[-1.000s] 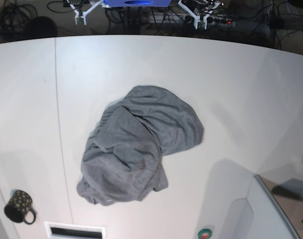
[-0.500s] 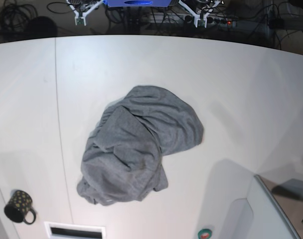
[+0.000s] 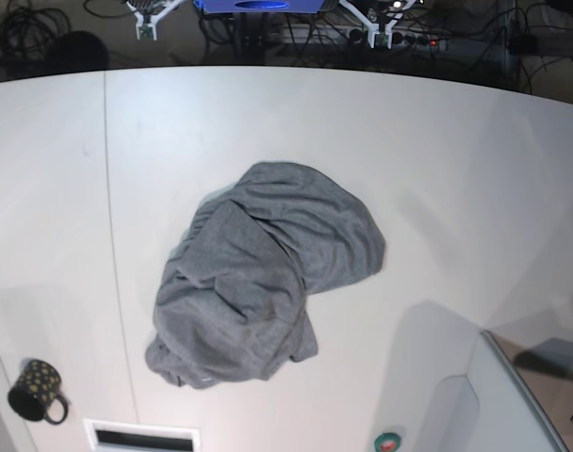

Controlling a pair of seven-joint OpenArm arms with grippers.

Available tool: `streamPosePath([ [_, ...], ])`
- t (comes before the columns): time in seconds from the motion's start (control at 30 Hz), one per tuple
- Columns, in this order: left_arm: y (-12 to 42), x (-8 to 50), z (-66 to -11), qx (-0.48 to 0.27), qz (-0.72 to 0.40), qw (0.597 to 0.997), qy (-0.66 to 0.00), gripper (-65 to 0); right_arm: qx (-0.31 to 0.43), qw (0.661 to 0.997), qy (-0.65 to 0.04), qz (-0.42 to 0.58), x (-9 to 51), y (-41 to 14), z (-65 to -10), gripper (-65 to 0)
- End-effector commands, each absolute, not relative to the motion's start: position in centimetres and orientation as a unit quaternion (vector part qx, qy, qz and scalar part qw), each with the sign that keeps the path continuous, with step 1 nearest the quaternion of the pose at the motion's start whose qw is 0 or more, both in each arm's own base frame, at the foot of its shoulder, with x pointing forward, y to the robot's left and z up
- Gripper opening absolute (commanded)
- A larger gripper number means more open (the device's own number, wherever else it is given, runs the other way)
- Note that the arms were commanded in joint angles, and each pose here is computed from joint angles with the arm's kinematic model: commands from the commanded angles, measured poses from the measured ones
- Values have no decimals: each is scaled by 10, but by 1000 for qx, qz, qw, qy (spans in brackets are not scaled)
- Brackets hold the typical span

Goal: Layout the t-shirt on the table in an organized manner, then fold the t-shirt properly

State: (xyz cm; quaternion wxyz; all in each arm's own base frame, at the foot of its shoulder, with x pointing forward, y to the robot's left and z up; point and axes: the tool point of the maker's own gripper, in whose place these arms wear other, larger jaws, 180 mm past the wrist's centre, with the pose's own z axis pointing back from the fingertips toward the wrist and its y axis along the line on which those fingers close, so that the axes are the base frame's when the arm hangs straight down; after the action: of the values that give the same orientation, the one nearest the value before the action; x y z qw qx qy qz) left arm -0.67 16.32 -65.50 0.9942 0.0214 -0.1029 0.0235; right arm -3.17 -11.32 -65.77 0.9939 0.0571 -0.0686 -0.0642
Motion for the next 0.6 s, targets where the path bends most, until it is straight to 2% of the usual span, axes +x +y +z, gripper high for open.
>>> streamPosePath([
  [0.0,164,-12,-655,24,25,994,-100,-650,54,994,-66,-67,-37,-115,-657,-644],
  [0.2,194,-25,-644,45,10,992,-114,-650,46,994,-66,-74,-53,-121,-654,-648],
  [0.3,211,-29,-630,54,-4,989,-138,-650,13,989,-86,-119,-58,-149,-645,-648],
  [0.43,227,-33,-607,63,-27,983,-169,-650,-33,985,-85,-146,-64,-194,-621,-648],
  [0.57,231,-29,-578,60,-51,975,-206,-650,-53,983,-118,-132,-51,-203,-584,-648],
])
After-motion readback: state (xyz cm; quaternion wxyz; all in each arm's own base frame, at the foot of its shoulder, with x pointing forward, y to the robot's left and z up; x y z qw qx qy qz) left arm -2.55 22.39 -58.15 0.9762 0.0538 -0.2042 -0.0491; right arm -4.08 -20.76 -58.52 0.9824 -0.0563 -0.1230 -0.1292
